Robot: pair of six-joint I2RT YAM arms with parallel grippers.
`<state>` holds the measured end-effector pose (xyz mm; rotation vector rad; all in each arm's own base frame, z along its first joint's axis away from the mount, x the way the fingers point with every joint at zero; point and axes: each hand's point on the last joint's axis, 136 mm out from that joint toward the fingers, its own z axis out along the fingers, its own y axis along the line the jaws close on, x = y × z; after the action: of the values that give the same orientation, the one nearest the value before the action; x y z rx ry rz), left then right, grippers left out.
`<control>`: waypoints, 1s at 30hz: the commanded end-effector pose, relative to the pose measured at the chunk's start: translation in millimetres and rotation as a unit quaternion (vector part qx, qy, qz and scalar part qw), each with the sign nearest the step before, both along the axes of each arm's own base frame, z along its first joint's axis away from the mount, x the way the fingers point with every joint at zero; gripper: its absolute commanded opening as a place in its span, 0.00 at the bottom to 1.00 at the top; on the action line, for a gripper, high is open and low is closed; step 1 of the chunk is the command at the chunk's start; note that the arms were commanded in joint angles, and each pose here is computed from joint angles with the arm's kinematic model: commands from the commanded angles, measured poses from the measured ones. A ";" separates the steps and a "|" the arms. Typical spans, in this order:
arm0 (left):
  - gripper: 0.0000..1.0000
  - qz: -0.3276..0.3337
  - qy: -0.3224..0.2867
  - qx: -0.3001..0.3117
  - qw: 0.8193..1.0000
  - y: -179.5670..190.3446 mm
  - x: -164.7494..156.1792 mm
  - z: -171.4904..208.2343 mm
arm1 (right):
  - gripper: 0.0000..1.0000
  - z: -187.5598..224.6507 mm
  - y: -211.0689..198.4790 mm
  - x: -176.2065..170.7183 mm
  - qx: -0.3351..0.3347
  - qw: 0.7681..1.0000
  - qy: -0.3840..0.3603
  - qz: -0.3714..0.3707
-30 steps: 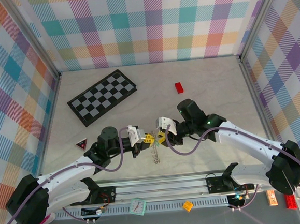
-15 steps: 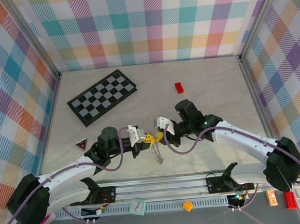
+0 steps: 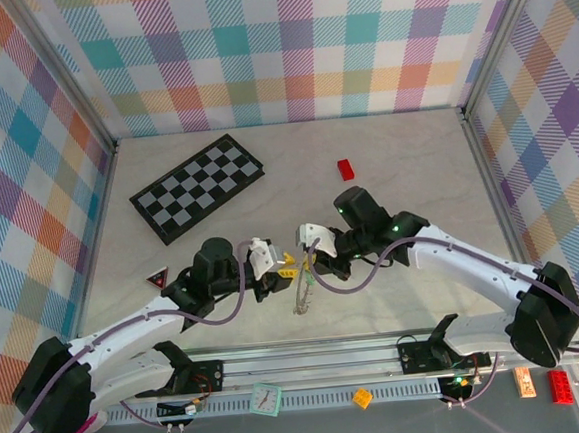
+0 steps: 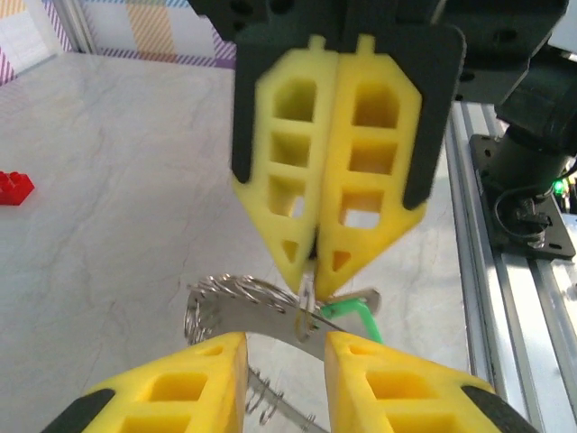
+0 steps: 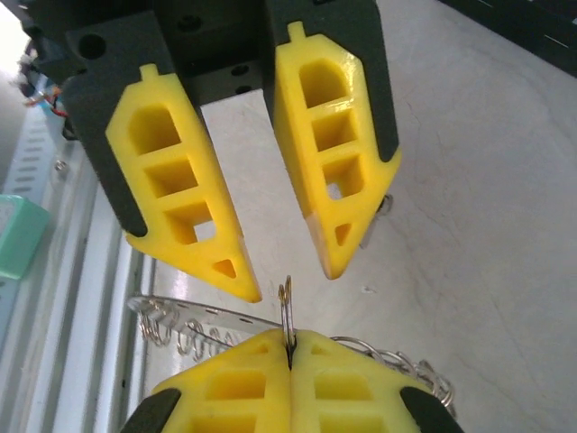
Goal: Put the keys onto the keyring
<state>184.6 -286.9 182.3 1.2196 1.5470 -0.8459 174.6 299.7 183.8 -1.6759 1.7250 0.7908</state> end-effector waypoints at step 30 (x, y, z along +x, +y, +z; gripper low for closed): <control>0.00 -0.058 -0.024 -0.062 0.996 -12.2 -15.2 25.8 | 0.32 31.0 2.8 -12.3 0.090 0.996 0.011 -0.006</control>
<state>176.3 -293.9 185.5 1.2802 1.4920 -0.8974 167.7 296.3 195.4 -1.6318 1.6967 0.7693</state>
